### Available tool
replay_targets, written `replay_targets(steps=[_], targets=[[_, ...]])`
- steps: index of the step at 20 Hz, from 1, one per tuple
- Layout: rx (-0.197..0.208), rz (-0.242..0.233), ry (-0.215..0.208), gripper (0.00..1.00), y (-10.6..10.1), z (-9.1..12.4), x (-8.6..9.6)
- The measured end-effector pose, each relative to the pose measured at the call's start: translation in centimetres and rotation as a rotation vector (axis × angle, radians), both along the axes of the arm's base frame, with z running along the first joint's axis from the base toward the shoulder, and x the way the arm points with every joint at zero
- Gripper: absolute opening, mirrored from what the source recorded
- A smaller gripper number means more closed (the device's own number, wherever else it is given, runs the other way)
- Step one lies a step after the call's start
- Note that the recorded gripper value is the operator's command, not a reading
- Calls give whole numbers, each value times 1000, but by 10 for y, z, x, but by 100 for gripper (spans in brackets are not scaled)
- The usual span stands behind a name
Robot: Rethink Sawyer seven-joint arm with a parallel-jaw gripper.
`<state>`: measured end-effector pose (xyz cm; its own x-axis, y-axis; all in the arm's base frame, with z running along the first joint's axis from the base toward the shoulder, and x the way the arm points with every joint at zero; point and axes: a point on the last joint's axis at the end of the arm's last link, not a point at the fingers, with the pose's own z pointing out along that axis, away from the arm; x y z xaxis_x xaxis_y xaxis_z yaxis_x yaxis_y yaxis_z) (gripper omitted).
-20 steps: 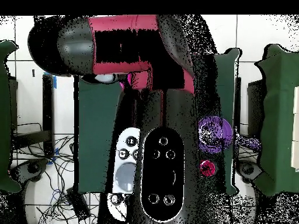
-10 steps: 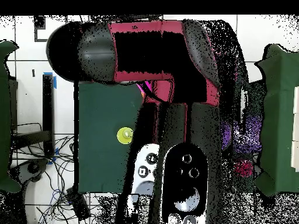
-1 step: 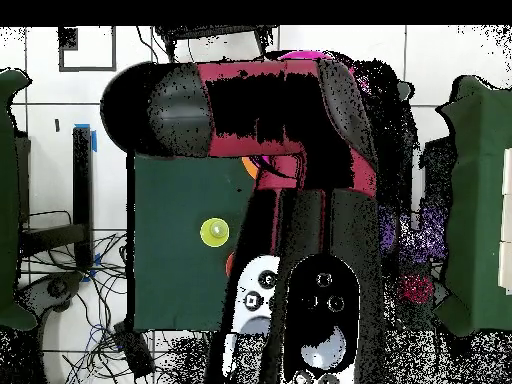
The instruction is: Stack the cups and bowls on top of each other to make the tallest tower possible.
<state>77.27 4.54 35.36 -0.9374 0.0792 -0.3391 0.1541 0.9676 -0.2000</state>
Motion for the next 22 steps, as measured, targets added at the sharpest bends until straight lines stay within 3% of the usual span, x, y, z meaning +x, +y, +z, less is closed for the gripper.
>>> replay_targets(steps=[12, 22], targets=[[-5, 9, 44, 0, 3, -23, -14], [-85, 28, 47, 0, -12, -30, -18]])
